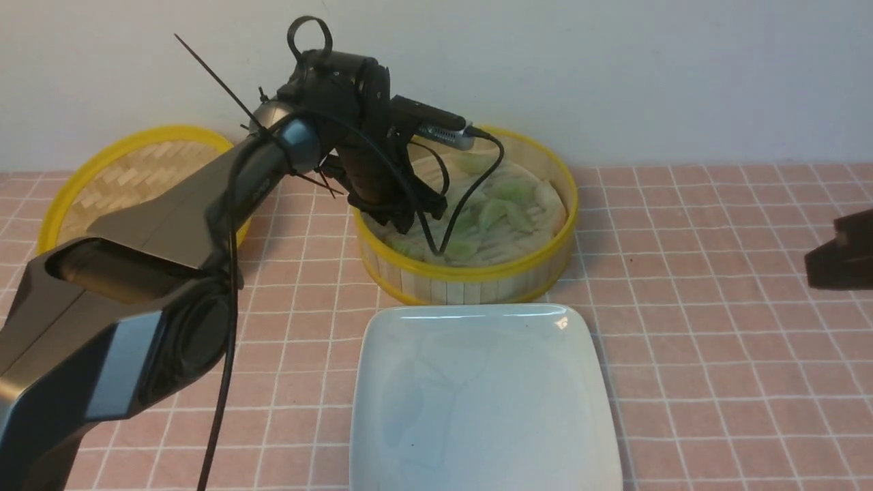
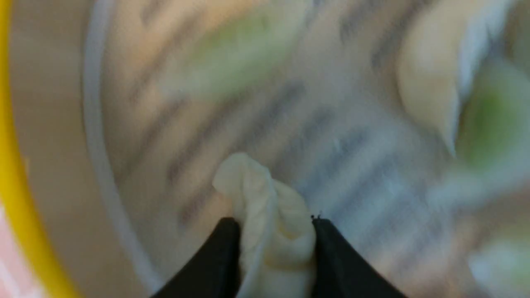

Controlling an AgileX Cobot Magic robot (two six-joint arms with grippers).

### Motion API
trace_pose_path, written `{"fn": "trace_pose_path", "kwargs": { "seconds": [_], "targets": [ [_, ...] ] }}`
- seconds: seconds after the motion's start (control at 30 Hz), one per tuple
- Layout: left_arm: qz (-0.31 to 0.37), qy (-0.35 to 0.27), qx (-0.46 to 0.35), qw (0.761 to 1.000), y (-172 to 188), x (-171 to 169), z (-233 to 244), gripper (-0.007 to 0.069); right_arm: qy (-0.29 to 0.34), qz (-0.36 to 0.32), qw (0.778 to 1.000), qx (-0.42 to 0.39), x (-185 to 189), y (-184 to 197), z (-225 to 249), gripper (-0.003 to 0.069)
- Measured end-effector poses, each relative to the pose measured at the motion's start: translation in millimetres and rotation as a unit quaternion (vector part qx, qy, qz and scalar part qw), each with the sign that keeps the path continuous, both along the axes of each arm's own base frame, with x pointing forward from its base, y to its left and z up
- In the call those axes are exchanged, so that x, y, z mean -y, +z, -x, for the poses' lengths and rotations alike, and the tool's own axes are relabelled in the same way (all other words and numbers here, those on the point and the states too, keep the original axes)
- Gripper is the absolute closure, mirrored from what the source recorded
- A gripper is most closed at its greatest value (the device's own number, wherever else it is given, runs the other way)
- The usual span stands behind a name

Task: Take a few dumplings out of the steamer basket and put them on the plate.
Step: Use the left arm to grab a dumpling from the steamer, then use the left arm to put the dumpling into the plate

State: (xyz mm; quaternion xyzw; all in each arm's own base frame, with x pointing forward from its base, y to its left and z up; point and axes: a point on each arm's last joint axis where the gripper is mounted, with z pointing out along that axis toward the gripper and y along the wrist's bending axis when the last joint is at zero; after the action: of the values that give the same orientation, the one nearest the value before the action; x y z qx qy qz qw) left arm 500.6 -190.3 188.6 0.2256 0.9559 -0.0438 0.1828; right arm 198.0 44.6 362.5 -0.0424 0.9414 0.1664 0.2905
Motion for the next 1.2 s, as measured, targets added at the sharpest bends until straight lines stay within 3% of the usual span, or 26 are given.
{"fn": "trace_pose_path", "kwargs": {
  "seconds": [0.27, 0.6, 0.8, 0.93, 1.1, 1.2],
  "targets": [
    [0.012, 0.0, 0.073, 0.997, 90.3, -8.2, 15.3, 0.0439, 0.0, 0.0, 1.0, 0.0, 0.0, 0.0, 0.0, 0.0673],
    [0.043, -0.005, 0.051, 0.998, 88.5, -2.5, 18.5, 0.0439, 0.0, -0.002, 1.0, 0.0, -0.2, 0.1, 0.0, 0.0673],
    [0.117, -0.019, 0.071, 0.99, 142.3, 2.5, 43.7, 0.0439, 0.0, -0.002, 1.0, 0.0, -0.3, 0.1, 0.0, 0.0673],
    [0.121, -0.034, 0.058, 0.99, 168.8, 5.3, 83.1, 0.0439, 0.0, -0.002, 1.0, 0.0, -0.3, 0.1, 0.0, 0.0673],
    [0.091, -0.065, -0.031, 0.993, 142.6, 18.2, 136.8, 0.0439, 0.001, -0.002, 1.0, 0.0, -0.3, 0.1, 0.0, 0.0673],
    [0.045, -0.091, -0.132, 0.986, 87.3, 31.8, 174.2, 0.0439, 0.002, -0.001, 1.0, 0.002, -0.3, 0.3, -0.2, 0.0673]
  ]
}}
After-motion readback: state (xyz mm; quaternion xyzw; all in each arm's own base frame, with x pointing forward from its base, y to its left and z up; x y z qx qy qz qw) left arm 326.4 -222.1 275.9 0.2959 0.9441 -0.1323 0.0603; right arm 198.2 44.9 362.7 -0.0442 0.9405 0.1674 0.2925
